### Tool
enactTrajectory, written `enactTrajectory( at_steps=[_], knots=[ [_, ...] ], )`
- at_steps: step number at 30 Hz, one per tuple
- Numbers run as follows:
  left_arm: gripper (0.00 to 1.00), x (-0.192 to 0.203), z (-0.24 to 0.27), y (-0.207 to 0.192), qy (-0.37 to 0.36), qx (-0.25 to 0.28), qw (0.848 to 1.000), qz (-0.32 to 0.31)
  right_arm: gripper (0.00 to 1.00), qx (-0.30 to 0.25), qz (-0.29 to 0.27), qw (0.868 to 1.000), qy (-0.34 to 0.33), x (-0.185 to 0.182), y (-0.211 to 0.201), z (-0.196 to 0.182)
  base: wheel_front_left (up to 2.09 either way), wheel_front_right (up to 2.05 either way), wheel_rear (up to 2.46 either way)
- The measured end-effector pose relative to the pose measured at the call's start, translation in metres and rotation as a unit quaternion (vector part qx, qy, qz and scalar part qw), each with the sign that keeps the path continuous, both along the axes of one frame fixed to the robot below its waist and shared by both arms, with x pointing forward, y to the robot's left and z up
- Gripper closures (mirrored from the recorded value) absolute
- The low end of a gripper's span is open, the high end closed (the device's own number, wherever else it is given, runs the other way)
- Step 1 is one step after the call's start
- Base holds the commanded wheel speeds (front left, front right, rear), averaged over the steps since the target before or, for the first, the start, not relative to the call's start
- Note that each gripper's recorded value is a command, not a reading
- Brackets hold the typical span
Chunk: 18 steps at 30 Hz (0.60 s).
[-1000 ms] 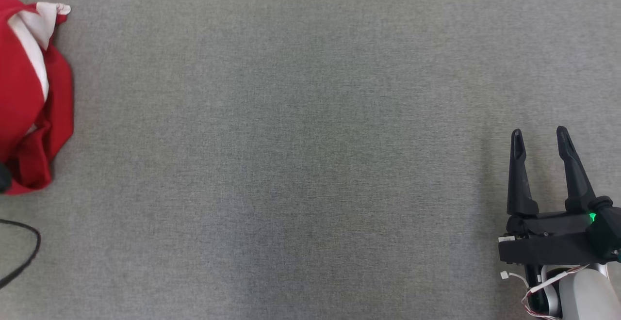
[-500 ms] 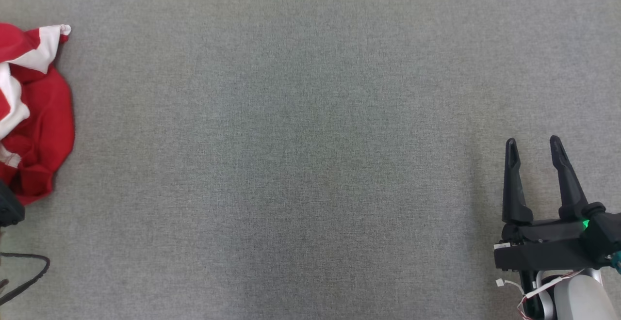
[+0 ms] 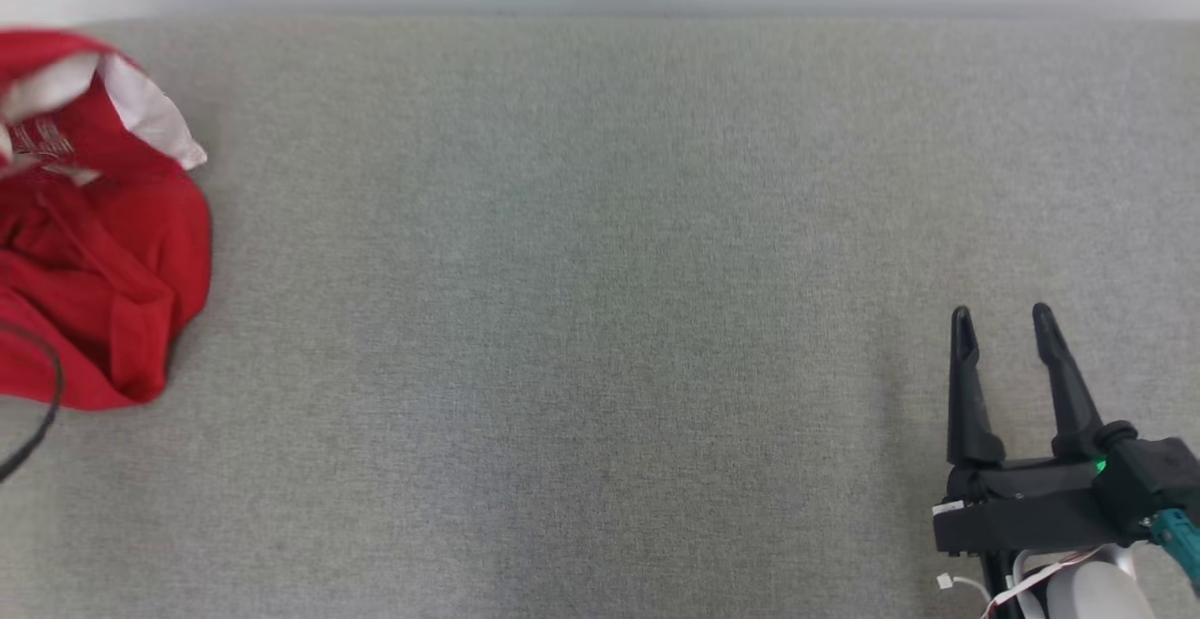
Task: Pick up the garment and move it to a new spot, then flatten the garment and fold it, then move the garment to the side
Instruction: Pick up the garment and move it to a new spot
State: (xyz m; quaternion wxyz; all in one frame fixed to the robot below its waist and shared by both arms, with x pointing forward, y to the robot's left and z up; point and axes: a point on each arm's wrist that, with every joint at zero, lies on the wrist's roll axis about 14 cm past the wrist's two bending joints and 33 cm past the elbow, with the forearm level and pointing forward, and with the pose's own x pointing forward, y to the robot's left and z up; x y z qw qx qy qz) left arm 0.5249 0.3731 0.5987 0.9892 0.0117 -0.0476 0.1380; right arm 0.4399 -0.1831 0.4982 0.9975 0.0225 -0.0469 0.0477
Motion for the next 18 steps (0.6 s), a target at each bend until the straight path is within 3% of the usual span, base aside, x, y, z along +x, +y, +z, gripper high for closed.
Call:
enactTrajectory(
  at_steps=[4, 10, 18],
  knots=[
    [1.00, 0.006, 0.069, -0.031, -0.079, 0.033, 0.995, -0.046, 0.00, 0.012, 0.005, 1.000, -0.008, -0.005, 0.008, 0.008, 0.00, 0.00, 0.00],
    [1.00, 0.013, 0.147, -0.110, -0.165, 0.067, 0.974, -0.141, 0.00, 0.027, -0.009, 1.000, -0.011, -0.019, 0.003, 0.013, 0.00, 0.00, 0.00],
    [1.00, 0.015, 0.172, -0.228, -0.212, 0.021, 0.940, -0.267, 0.00, 0.042, -0.048, 0.998, -0.010, -0.041, -0.020, 0.016, 0.00, 0.00, 0.00]
  ],
)
